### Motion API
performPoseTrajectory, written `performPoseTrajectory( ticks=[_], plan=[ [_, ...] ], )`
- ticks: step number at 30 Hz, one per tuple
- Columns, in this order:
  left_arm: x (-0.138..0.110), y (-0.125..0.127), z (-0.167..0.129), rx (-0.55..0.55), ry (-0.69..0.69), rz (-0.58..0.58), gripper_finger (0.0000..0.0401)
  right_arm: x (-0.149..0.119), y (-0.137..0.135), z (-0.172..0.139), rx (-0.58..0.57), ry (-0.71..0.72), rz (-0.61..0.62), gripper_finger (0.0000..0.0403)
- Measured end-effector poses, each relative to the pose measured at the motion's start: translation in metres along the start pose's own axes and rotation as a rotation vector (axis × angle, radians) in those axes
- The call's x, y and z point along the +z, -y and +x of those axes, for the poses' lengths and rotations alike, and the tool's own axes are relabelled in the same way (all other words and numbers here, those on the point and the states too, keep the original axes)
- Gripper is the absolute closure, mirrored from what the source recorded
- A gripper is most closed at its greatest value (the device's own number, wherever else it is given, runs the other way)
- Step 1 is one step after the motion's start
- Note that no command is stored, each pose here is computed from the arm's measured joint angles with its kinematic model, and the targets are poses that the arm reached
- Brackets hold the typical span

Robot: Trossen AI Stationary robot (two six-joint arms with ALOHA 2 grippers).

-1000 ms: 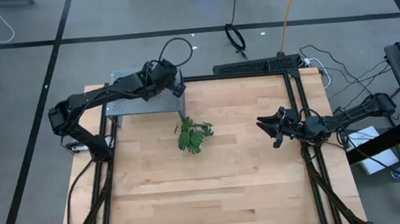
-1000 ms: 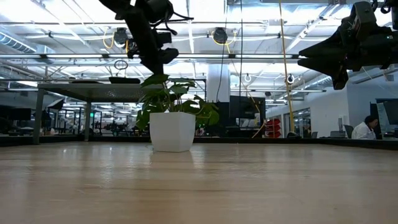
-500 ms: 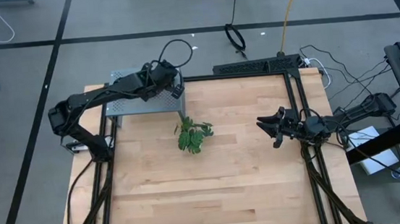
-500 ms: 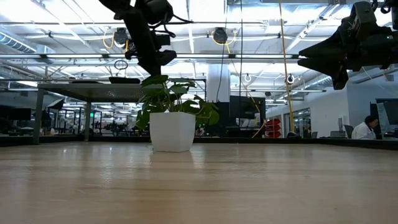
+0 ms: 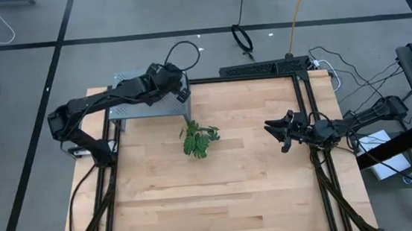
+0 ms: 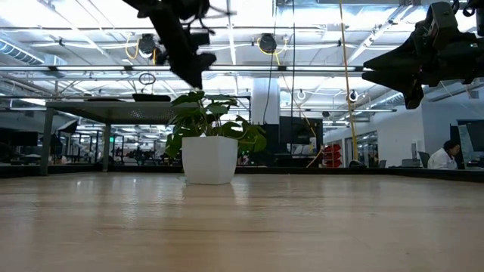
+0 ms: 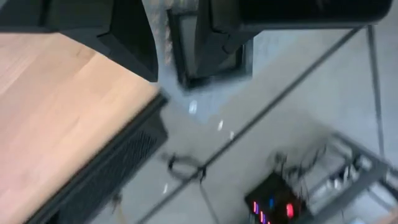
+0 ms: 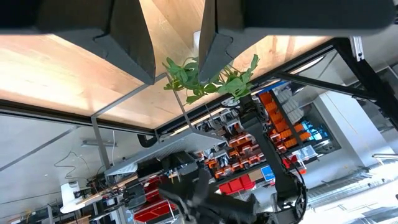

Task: Pick & Place Mini shaped plates
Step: Return to Home Position

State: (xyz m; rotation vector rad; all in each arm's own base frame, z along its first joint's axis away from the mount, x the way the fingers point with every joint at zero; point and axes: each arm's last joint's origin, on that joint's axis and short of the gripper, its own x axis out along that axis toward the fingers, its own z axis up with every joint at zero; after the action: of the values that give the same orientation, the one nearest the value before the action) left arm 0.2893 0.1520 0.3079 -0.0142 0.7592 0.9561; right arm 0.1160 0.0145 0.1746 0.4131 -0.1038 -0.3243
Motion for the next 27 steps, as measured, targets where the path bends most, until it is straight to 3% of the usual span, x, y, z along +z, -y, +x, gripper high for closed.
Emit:
performPoseTrajectory(
  ticks=[8,11,20,27],
  plan=[
    [0.020,-0.017,-0.066,-0.065,0.268,0.081,0.0288,0.000,0.000,0.000,0.000,0.000,0.000,0.0293],
    [0.016,-0.032,-0.091,-0.101,0.294,0.098,0.0288,0.000,0.000,0.000,0.000,0.000,0.000,0.0293],
    [-0.027,-0.079,-0.150,-0.129,0.157,0.024,0.0288,0.000,0.000,0.000,0.000,0.000,0.000,0.0293],
    [-0.074,-0.102,-0.174,-0.095,0.181,-0.087,0.0288,0.000,0.000,0.000,0.000,0.000,0.000,0.0293]
  ],
)
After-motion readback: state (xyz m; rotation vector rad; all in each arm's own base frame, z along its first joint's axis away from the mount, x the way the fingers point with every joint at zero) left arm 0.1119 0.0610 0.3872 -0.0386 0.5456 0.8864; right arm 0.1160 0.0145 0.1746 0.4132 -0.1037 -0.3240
